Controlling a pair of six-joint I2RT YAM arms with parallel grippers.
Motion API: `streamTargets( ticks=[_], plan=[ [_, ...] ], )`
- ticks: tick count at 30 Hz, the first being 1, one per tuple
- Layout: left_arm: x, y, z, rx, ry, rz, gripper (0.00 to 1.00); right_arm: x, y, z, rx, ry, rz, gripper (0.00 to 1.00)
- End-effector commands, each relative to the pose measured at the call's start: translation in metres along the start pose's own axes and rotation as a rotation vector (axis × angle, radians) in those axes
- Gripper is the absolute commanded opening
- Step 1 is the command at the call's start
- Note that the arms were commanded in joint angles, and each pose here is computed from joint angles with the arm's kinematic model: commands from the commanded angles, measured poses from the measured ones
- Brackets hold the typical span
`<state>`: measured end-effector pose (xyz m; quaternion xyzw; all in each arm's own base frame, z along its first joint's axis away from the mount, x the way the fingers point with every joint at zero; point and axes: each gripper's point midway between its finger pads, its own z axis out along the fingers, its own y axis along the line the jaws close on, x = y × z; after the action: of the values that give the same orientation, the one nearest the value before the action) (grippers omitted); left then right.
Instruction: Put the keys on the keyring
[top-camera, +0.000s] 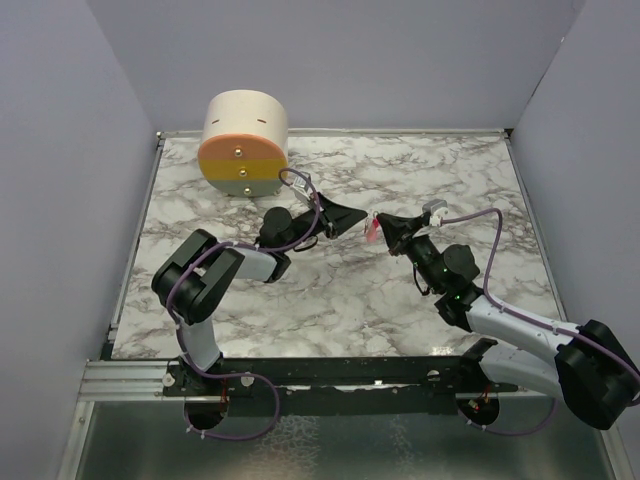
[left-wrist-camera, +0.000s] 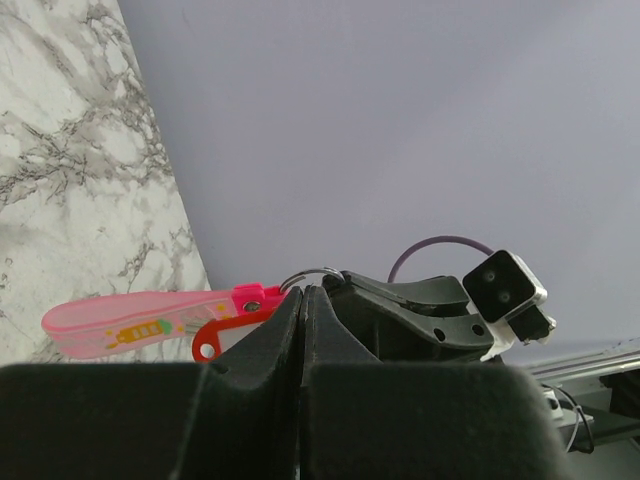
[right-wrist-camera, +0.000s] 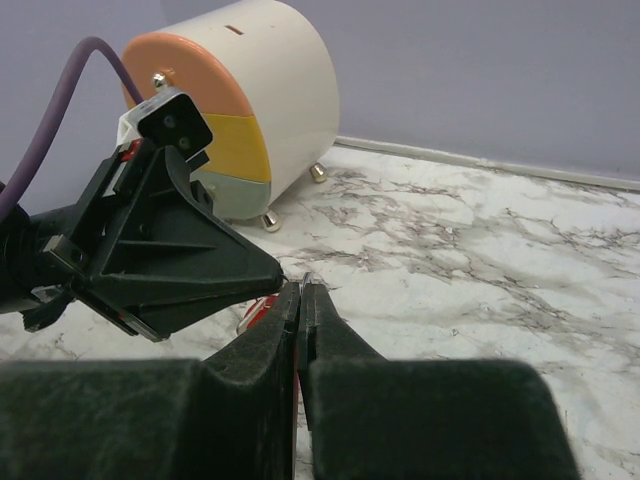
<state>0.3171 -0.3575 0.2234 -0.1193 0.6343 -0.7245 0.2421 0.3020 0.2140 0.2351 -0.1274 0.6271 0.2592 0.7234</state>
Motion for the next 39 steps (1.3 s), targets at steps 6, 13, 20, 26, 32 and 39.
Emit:
streamTargets(
  ticks=[6,13,20,26,32,39],
  plan=[
    [-0.0052,-0.0203,0.0117,0.073,-0.027,0.021,0.0,-0.0054,-0.0015,-0.0005,0.013,-0.038,0.017,0.01],
    [-0.0051,-0.0207,0.0139,0.076,-0.034,0.017,0.0,-0.0068,-0.0003,-0.0014,0.007,-0.047,0.022,0.01],
    [-0.0047,-0.0199,0.0148,0.078,-0.035,0.011,0.0,-0.0081,0.0,-0.0027,0.005,-0.052,0.026,0.01],
    [-0.0045,-0.0201,0.0163,0.08,-0.037,0.009,0.0,-0.0096,-0.0001,-0.0038,0.005,-0.059,0.028,0.01],
    [-0.0029,-0.0181,0.017,0.078,-0.036,0.006,0.0,-0.012,-0.0005,-0.0054,0.007,-0.068,0.03,0.01],
    [-0.0018,-0.0165,0.0179,0.078,-0.035,0.002,0.0,-0.0145,0.0007,-0.0065,0.0,-0.078,0.032,0.01]
  ],
)
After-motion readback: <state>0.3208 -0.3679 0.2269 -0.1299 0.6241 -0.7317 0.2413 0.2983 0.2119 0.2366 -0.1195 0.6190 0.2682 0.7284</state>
